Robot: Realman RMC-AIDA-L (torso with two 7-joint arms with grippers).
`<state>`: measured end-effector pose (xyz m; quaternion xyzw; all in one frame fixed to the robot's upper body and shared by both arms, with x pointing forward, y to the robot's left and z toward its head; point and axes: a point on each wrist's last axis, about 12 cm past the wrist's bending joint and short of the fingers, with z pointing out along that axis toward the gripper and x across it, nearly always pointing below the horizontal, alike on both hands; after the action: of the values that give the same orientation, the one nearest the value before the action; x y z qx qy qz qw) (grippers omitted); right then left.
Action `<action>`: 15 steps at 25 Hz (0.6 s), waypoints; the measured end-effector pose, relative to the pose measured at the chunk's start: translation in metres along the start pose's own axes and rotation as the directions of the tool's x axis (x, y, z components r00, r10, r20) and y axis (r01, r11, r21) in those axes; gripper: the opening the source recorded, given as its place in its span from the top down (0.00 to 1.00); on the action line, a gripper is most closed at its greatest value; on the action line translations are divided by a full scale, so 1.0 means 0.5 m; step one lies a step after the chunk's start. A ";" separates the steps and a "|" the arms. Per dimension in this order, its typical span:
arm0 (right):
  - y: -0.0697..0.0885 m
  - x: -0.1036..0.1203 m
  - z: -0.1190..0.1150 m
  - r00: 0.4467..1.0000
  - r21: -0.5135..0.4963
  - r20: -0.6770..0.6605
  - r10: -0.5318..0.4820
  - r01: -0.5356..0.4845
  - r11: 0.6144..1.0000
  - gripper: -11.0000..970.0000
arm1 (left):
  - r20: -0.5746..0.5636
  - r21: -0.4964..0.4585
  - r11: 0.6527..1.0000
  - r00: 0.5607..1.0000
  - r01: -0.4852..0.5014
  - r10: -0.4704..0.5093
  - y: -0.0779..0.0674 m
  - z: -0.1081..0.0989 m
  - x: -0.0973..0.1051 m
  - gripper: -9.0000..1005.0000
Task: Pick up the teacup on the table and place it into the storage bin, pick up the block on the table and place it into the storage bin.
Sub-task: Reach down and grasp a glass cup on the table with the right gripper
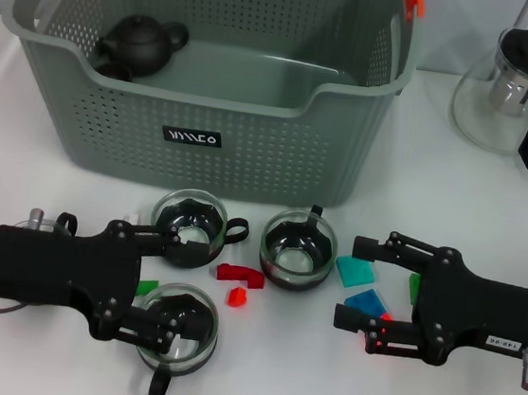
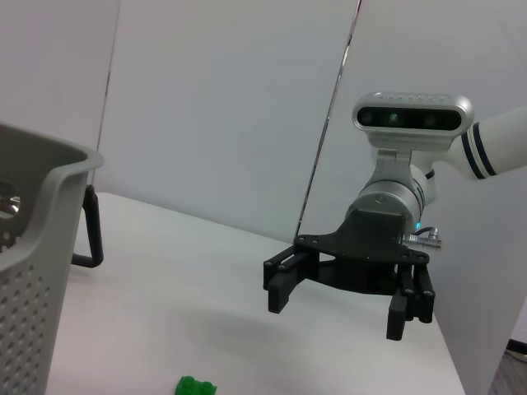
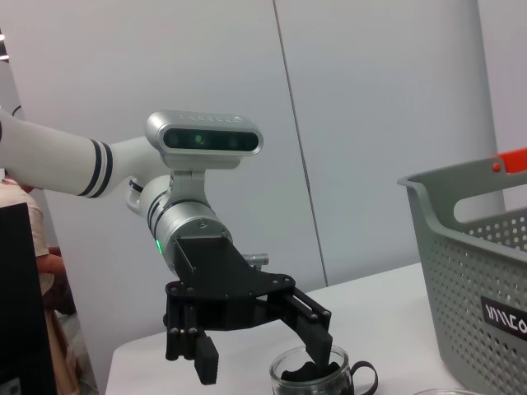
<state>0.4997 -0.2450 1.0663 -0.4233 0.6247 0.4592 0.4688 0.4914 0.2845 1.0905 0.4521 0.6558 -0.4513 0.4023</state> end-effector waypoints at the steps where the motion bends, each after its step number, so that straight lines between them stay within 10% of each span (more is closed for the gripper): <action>1: 0.000 0.000 0.000 1.000 0.000 0.000 0.001 -0.001 1.000 0.08 | 0.000 0.000 1.000 1.000 0.000 0.000 0.000 0.000 0.000 0.13; 15: -0.002 -0.001 0.004 1.000 -0.002 0.008 0.022 -0.022 1.000 0.08 | 0.001 0.001 1.000 1.000 0.003 -0.003 -0.001 0.000 0.000 0.13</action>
<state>0.5010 -0.2432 1.0665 -0.4151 0.6270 0.4667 0.4656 0.4911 0.2845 1.0904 0.4510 0.6562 -0.4523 0.4017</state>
